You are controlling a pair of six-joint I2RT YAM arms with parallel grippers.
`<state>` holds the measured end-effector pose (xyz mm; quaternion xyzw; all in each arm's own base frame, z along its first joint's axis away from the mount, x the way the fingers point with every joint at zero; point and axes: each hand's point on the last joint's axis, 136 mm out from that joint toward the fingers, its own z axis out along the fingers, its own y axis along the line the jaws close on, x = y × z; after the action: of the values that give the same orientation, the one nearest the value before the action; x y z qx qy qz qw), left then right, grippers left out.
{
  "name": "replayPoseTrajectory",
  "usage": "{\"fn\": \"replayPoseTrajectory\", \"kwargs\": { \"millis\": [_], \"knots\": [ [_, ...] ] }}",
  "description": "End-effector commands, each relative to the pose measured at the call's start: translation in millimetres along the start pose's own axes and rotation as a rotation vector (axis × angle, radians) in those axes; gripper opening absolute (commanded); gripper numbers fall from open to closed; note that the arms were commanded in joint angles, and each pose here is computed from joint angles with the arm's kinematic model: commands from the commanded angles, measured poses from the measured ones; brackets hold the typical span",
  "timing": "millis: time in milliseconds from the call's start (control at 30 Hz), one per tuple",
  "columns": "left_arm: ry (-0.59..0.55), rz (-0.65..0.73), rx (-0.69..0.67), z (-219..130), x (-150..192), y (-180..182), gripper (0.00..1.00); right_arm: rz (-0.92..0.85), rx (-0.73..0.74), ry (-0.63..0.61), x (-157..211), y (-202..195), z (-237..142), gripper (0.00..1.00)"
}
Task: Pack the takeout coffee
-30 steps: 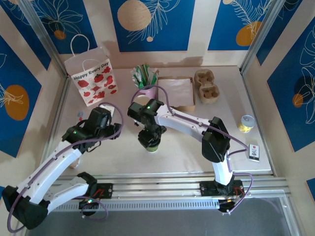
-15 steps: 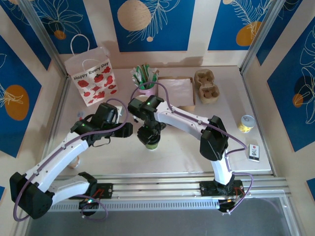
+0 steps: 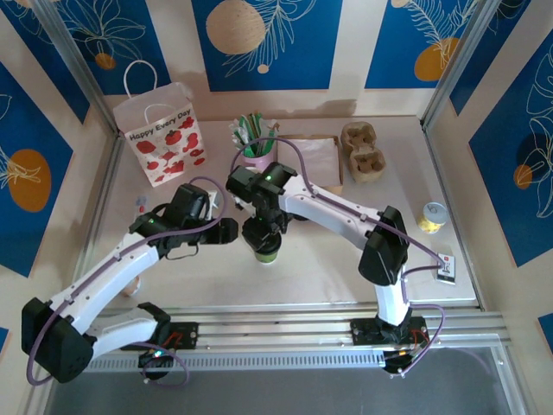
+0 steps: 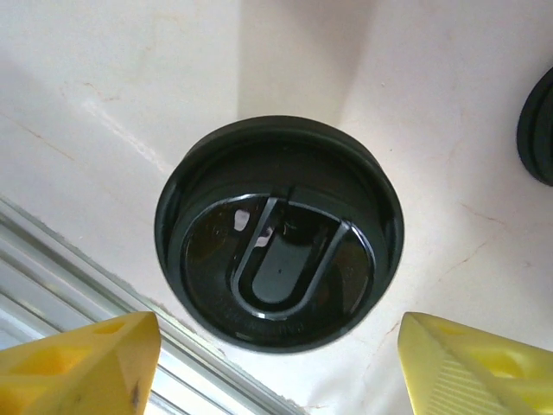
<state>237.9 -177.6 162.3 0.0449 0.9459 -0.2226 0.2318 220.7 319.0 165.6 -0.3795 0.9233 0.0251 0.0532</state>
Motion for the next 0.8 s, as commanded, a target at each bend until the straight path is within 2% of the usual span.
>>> {"fn": "replayPoseTrajectory", "kwargs": {
  "millis": [0, 200, 300, 767],
  "knots": [
    [0.007, -0.046, 0.046, 8.2, -1.4, -4.7, 0.69, 0.008, -0.082, -0.058, 3.3, 7.1, -25.3, 0.65],
    [0.036, -0.091, 0.093, 24.2, 0.6, -11.2, 0.67, 0.048, -0.199, -0.12, 1.9, 13.8, -24.9, 0.42],
    [0.047, -0.114, 0.109, 31.7, 0.3, -13.7, 0.67, 0.068, -0.241, -0.133, 0.6, 15.1, -19.1, 0.33],
    [0.085, -0.173, 0.135, 60.8, 1.4, -15.4, 0.63, 0.167, -0.266, -0.194, -9.7, -3.5, 5.3, 0.14]
  ]
}}
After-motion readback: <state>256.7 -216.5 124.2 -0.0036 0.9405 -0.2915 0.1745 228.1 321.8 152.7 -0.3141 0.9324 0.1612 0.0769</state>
